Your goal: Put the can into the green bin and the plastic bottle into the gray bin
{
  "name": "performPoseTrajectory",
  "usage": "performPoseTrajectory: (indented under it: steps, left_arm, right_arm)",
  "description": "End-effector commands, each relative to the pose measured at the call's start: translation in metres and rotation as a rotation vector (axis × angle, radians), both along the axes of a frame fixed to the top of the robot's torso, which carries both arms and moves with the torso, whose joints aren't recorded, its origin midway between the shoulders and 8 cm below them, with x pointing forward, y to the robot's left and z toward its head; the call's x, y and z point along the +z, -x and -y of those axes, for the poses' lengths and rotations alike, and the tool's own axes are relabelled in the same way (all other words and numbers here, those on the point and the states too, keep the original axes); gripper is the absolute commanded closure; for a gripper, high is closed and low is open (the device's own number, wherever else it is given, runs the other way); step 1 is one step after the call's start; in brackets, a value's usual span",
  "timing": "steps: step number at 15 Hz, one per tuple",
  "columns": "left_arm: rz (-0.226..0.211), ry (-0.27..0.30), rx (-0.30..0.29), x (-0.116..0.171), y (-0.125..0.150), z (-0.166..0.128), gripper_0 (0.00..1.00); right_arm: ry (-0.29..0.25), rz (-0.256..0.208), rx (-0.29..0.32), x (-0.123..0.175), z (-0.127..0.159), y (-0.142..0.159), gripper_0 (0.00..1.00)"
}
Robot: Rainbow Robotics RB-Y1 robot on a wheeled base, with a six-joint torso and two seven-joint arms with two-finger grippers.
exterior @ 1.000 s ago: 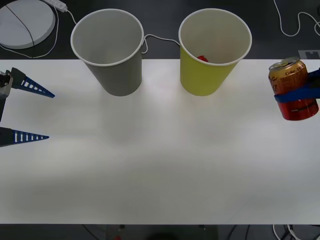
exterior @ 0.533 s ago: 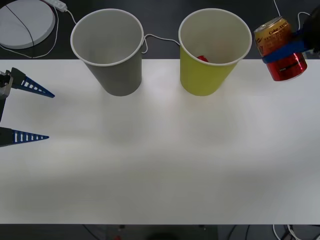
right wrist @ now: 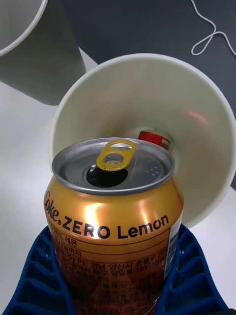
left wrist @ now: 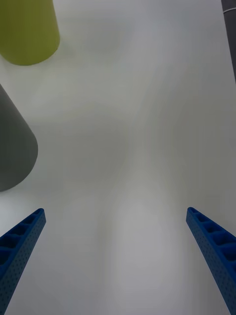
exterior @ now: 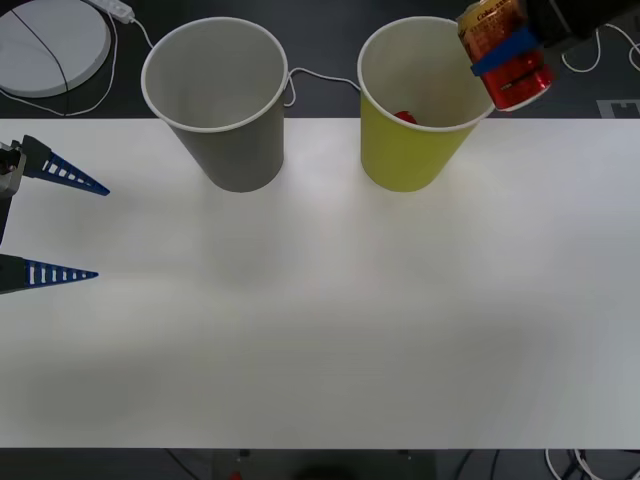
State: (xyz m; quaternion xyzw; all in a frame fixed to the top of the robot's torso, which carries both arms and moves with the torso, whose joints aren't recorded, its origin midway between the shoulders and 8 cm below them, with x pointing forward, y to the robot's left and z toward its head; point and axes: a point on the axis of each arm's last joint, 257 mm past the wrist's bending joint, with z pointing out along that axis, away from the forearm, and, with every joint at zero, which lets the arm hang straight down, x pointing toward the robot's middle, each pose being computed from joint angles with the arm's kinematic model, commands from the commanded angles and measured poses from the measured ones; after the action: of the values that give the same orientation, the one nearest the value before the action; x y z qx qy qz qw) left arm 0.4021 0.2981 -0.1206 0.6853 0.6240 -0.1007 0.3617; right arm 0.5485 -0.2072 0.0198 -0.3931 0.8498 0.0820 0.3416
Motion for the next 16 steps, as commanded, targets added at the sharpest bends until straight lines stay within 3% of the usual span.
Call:
performPoseTrajectory:
  steps: [1, 5, 8, 9, 10, 11, 12, 13, 16]
  left_arm:
    - [0.0, 0.0, 0.0, 0.0, 0.0, 0.0, 0.0]
    - [0.0, 0.0, 0.0, 0.0, 0.0, 0.0, 0.0]
    - [0.0, 0.0, 0.0, 0.0, 0.0, 0.0, 0.0]
    - [0.0, 0.0, 0.0, 0.0, 0.0, 0.0, 0.0]
    - [0.0, 0.0, 0.0, 0.0, 0.0, 0.0, 0.0]
    - [0.0, 0.0, 0.0, 0.0, 0.0, 0.0, 0.0]
    - [0.0, 0.0, 0.0, 0.0, 0.0, 0.0, 0.0]
    - [0.0, 0.0, 0.0, 0.0, 0.0, 0.0, 0.0]
    - [0.0, 0.0, 0.0, 0.0, 0.0, 0.0, 0.0]
  right_arm:
    - [0.024, -0.003, -0.006, -0.002, -0.017, -0.016, 0.99]
    - [-0.003, 0.004, -0.004, -0.006, -0.039, -0.043, 0.94]
    - [0.013, 0.016, -0.005, -0.004, -0.041, -0.052, 0.93]
    - [0.023, 0.024, -0.005, -0.003, -0.039, -0.054, 0.88]
    - [0.03, 0.027, -0.001, -0.004, -0.038, -0.054, 0.73]
    - [0.031, 0.03, 0.0, -0.003, -0.038, -0.054, 0.45]
    - [0.034, 0.031, 0.003, -0.004, -0.038, -0.054, 0.09]
    - [0.036, 0.029, 0.006, -0.004, -0.038, -0.053, 0.0]
    - [0.036, 0.025, 0.015, -0.003, -0.037, -0.051, 0.0]
